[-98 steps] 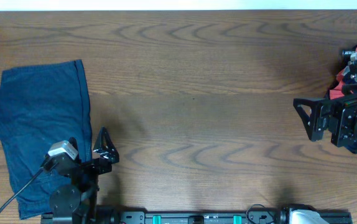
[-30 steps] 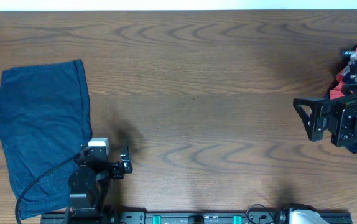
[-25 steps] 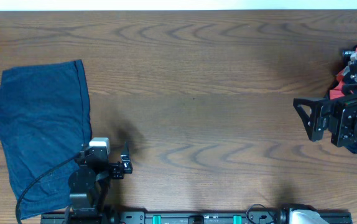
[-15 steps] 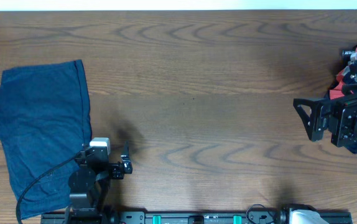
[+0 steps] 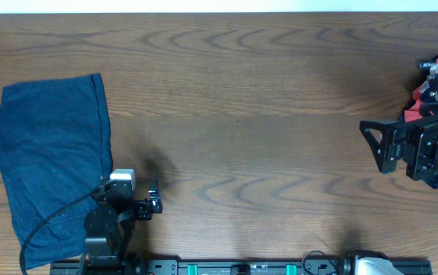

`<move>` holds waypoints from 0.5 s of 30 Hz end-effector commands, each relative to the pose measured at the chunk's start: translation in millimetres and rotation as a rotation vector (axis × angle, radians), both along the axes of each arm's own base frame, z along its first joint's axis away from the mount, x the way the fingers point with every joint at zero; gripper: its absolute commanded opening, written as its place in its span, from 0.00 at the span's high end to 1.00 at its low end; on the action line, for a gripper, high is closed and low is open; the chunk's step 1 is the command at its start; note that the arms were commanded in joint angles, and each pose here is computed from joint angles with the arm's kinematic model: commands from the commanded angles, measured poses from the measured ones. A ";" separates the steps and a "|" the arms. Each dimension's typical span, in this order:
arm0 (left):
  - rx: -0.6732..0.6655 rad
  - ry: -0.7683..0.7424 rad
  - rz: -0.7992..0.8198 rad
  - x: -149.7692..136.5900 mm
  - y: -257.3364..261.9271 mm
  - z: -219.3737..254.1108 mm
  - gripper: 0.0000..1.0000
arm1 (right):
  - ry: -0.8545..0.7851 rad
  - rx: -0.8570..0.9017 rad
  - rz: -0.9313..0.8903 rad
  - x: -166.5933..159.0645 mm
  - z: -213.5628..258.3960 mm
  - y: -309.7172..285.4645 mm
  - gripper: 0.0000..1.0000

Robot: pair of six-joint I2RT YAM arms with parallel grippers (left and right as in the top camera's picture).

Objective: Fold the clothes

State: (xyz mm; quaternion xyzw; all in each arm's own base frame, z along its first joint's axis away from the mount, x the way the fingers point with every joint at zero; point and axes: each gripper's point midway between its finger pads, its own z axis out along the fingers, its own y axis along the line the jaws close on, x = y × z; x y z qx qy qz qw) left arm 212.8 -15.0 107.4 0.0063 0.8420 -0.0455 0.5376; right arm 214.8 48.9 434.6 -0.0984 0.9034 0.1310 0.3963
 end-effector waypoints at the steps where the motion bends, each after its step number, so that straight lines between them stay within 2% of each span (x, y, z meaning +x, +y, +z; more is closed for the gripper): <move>1: 0.001 0.013 -0.021 -1.0 -3.1 -6.5 0.02 | -0.004 -0.010 0.018 -2.0 -0.1 2.3 0.01; 15: 0.001 0.013 -0.021 -1.0 -3.1 -6.5 0.02 | -0.004 -0.043 -0.007 -0.6 -1.7 -4.3 0.01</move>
